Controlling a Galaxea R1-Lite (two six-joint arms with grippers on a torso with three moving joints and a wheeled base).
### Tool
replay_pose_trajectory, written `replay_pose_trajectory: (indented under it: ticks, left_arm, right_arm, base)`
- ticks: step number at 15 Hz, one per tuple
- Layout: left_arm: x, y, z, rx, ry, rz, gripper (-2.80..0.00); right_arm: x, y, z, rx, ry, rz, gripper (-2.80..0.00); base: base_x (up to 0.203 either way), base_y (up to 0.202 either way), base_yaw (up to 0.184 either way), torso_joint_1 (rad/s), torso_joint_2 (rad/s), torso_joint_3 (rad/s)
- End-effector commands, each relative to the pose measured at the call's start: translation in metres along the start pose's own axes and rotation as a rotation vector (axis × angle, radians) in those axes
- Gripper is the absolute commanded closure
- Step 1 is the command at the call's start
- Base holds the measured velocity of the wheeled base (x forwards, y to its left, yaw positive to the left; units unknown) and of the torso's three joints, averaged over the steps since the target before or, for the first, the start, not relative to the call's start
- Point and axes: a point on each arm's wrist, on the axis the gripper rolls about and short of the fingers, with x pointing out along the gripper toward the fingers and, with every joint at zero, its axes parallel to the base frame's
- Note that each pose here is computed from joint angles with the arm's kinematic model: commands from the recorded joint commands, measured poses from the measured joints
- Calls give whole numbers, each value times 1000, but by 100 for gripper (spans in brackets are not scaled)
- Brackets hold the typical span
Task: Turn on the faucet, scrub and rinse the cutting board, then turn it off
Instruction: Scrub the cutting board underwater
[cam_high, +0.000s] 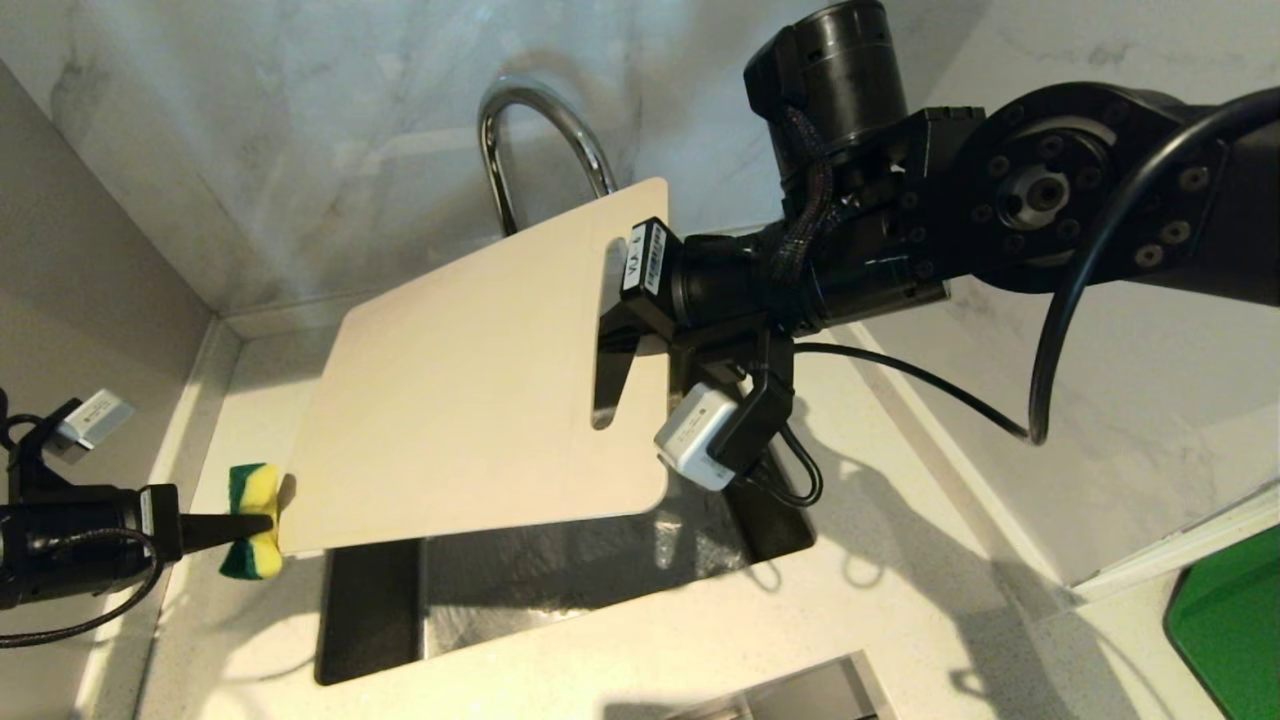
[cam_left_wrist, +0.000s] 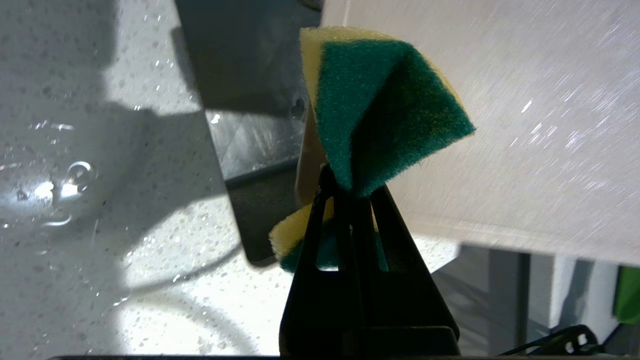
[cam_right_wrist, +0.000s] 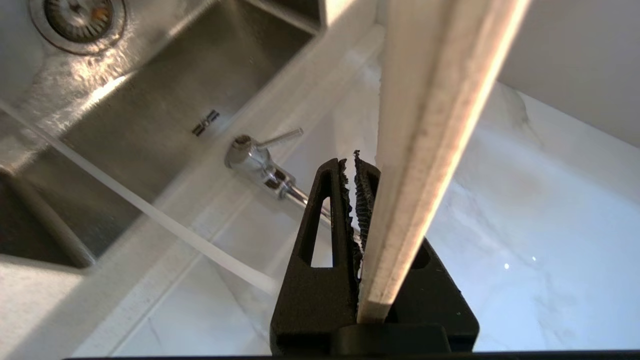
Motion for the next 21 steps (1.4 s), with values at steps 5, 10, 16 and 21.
replay_pose_trajectory:
  ticks: [5,10,16,21]
  left_arm:
    - [-43,-44,55,36,-114,-117,0]
    - [-52,-87,85,38,-126,-272,0]
    - [-34,-104,97,43,-93,-339,0]
    - [-27,-121,100,84,-114,-406,0]
  right_arm:
    - [9,26,16,38,-70,87,0]
    - [2,41,5,71,-3,167,0]
    - [17,59,3,93,-67,227,0]
    - [27,61,-12,43,-137,275,0]
  base:
    - [0,0,0,0,0,0]
    - [0,0,0,0,0,0]
    - [0,0,0,0,0,0]
    - [0,0,0,0,0,0]
